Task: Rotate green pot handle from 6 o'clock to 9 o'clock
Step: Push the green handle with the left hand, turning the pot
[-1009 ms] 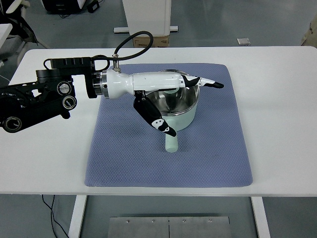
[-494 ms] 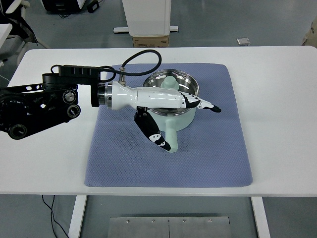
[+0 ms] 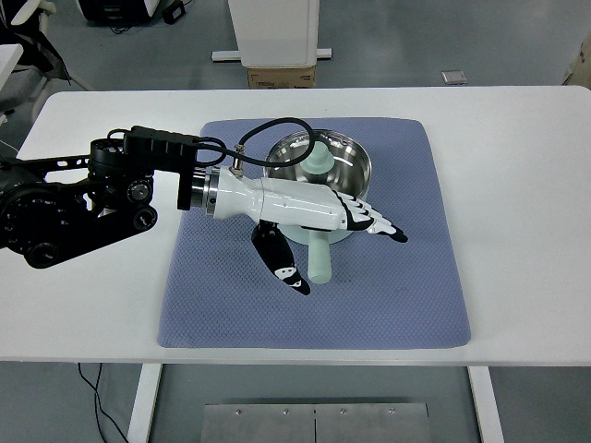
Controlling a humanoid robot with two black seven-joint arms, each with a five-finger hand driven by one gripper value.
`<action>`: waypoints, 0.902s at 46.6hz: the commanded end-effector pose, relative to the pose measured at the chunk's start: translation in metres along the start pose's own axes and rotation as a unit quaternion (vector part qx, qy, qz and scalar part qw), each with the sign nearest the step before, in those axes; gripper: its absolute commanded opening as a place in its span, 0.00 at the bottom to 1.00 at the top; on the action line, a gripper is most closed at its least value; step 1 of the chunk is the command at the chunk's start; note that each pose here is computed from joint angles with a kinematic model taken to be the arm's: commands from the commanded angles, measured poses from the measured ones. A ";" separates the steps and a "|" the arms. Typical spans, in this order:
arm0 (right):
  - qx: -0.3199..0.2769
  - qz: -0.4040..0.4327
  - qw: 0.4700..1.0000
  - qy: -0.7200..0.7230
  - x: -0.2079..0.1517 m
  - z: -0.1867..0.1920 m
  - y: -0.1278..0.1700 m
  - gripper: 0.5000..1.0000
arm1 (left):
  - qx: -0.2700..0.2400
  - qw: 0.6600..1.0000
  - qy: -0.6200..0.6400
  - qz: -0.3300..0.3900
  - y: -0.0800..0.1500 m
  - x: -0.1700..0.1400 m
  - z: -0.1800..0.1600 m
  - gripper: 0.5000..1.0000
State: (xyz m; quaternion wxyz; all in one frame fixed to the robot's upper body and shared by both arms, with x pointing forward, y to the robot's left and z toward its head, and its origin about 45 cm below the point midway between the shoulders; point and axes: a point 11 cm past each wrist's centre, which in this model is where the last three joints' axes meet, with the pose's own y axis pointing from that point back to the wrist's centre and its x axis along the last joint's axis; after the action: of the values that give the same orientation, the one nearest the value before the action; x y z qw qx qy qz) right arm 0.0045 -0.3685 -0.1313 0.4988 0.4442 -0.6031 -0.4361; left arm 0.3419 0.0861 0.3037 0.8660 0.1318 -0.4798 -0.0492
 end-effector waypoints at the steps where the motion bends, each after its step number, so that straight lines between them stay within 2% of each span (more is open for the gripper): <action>1: 0.000 0.000 1.000 0.000 0.000 0.000 0.000 1.00 | 0.002 1.000 -0.007 -0.011 -0.001 -0.004 -0.001 1.00; 11: 0.000 0.000 1.000 0.000 0.000 0.000 0.000 1.00 | 0.004 0.999 -0.032 -0.037 -0.007 -0.013 -0.001 1.00; 42: 0.000 0.000 1.000 0.000 0.000 0.000 0.000 1.00 | 0.026 0.993 -0.071 -0.090 -0.003 -0.031 -0.011 1.00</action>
State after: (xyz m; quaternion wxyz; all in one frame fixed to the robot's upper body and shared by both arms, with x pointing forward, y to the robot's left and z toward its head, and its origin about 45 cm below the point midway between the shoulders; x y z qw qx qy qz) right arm 0.0045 -0.3685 -0.1313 0.4988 0.4442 -0.6031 -0.4361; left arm 0.3356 0.0918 0.2736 0.8203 0.1910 -0.5256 -0.1199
